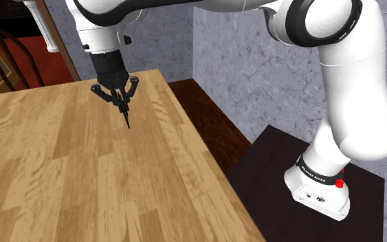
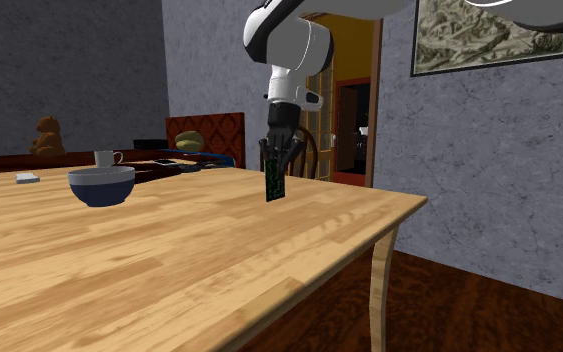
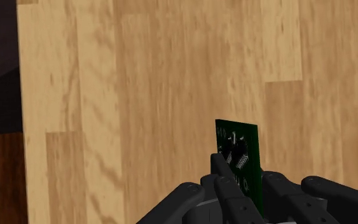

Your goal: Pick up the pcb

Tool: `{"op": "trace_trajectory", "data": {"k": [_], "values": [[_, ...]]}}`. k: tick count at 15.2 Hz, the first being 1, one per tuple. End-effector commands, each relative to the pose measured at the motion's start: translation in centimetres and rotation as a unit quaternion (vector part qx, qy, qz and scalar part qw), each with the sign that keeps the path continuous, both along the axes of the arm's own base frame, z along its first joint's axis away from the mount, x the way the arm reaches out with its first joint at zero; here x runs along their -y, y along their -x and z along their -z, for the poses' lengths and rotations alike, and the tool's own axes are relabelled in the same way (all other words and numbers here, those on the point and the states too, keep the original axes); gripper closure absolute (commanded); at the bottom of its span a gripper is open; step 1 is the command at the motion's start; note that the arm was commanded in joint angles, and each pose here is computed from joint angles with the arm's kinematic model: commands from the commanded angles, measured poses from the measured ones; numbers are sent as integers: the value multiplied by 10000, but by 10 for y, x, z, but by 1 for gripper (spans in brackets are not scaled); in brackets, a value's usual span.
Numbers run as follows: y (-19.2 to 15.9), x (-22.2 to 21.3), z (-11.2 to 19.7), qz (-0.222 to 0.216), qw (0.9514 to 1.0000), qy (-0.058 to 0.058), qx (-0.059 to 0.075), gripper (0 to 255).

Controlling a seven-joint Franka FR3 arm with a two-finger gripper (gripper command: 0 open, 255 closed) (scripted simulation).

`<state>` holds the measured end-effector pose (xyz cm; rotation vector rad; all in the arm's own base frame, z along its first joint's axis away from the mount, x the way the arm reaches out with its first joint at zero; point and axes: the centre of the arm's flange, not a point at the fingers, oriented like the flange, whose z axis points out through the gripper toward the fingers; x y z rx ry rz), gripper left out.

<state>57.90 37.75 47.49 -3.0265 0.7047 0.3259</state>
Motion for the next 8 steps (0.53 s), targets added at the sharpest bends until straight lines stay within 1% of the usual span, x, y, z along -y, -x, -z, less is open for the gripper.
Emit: {"op": "trace_trajectory", "data": {"k": [1, 6, 8], "values": [[-1, 0, -11, -1, 10000, 1, -1, 255], [-1, 0, -37, -1, 10000, 1, -1, 255], [-1, 0, -38, -1, 10000, 1, -1, 255]]}}
